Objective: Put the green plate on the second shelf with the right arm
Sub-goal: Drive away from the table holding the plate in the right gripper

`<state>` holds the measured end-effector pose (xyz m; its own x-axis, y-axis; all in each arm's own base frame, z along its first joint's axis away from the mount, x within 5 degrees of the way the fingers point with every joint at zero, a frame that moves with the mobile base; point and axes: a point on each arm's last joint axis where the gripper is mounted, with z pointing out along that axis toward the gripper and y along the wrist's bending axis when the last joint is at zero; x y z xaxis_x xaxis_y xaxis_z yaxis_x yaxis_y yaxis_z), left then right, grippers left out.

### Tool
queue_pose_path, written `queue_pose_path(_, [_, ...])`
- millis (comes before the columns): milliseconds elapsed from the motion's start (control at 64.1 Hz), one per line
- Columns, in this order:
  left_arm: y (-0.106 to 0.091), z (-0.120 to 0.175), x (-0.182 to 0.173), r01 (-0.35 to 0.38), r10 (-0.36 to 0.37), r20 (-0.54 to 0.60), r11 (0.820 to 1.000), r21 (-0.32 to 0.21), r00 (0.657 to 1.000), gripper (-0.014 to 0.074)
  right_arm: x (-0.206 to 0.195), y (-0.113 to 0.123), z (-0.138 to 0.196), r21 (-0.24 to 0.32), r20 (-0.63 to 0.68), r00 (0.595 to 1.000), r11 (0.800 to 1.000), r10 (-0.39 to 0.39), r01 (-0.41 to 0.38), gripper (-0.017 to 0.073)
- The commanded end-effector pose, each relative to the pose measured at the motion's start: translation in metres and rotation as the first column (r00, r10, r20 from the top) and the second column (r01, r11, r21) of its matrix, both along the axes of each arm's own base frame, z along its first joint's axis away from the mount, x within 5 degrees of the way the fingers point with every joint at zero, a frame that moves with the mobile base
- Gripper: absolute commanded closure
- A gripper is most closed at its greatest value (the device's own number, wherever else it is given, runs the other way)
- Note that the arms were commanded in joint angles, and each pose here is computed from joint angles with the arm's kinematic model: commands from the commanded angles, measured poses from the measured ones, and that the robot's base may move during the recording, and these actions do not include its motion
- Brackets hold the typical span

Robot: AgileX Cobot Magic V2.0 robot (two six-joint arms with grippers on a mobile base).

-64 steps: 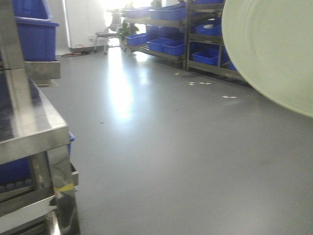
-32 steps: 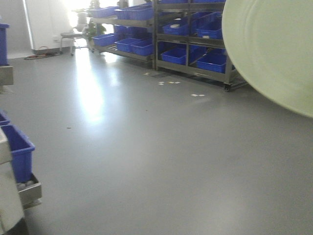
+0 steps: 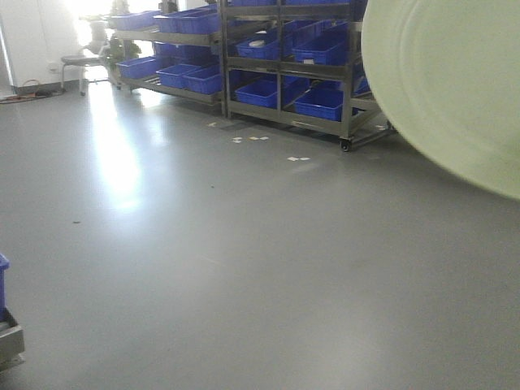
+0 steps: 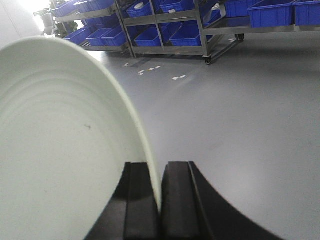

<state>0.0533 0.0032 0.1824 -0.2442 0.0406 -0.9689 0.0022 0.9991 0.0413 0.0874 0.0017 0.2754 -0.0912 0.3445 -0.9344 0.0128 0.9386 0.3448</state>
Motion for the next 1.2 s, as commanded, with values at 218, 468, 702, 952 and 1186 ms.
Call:
queue_pose_path(218, [-0.0016, -0.0076, 0.0011, 0.019, -0.019, 0.039, 1.000, -0.005, 0.999, 0.0469, 0.0000, -0.0003, 0.0212, 0.005, 0.142, 0.990, 1.000, -0.004, 0.003, 0.0504])
queue_pose_path(468, [-0.0016, -0.0076, 0.0011, 0.019, -0.019, 0.039, 1.000, -0.005, 0.999, 0.0469, 0.0000, -0.0003, 0.0212, 0.005, 0.142, 0.990, 1.000, -0.004, 0.003, 0.0504])
queue_pose_path(702, [-0.0016, -0.0076, 0.0011, 0.019, -0.019, 0.039, 1.000, -0.005, 0.999, 0.0469, 0.0000, -0.0003, 0.0212, 0.005, 0.142, 0.990, 1.000, -0.004, 0.003, 0.0504])
queue_pose_path(952, [-0.0016, -0.0076, 0.0011, 0.019, -0.019, 0.039, 1.000, -0.005, 0.999, 0.0469, 0.0000, -0.0003, 0.0212, 0.005, 0.142, 0.990, 1.000, -0.004, 0.003, 0.0504])
queue_pose_path(1186, [-0.0016, -0.0076, 0.0011, 0.019, -0.019, 0.039, 1.000, -0.005, 0.999, 0.0469, 0.0000, -0.0003, 0.0212, 0.005, 0.142, 0.990, 1.000, -0.004, 0.003, 0.0504])
